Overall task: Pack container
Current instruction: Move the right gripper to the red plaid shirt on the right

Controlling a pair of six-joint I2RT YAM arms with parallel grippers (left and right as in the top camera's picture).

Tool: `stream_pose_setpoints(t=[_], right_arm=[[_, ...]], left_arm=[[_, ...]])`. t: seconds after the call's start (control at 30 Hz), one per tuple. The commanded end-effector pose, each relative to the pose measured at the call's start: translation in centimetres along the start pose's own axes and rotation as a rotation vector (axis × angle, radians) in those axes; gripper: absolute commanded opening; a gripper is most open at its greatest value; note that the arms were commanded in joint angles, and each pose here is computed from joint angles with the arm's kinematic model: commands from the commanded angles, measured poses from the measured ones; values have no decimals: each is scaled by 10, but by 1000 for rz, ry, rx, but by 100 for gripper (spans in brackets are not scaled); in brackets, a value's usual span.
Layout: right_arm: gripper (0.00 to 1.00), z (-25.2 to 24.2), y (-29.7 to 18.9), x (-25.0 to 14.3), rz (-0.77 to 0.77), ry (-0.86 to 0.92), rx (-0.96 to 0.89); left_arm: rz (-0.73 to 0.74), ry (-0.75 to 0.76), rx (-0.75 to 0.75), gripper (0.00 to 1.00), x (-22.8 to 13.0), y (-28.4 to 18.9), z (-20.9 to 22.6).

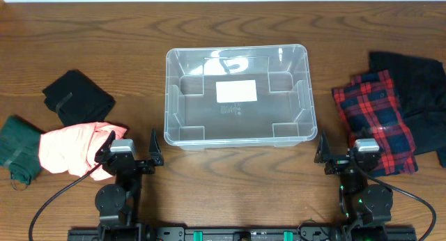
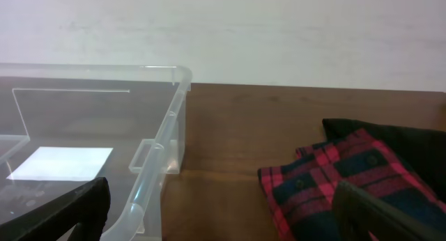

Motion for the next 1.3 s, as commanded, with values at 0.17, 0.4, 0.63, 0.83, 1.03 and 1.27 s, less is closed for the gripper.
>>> stream_pose_setpoints(t=[0.17,0.4,0.63,0.83,1.03,1.27], right_arm=[[99,3,0,0,-2,-15,11],[99,7,0,0,-7,30,36],[99,2,-4,19,-12,30,26],[99,-22,-9,46,128,20,-66],[99,-31,2,64,372,-6,-66],[99,-41,21,39,802,-56,-65]], left_arm=[[59,-3,8,98,-19,1,3],[58,-4,8,98,-18,1,3],[88,-196,-55,98,3,-8,-15],[177,-215,-37,98,52,-25,-30],[383,-185,59,98,80,-24,-33],[699,-198,166,98,75,-11,-31]])
Point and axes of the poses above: each gripper's point midway between its finger pads, its own y axis out along the fingers, its own z axis along the line the jaws close on, x = y × z, the point moved 1 cm from there along -y, back along the fingers, and after that the axes turned 12 degrees about -y, right-handed, at the moved point
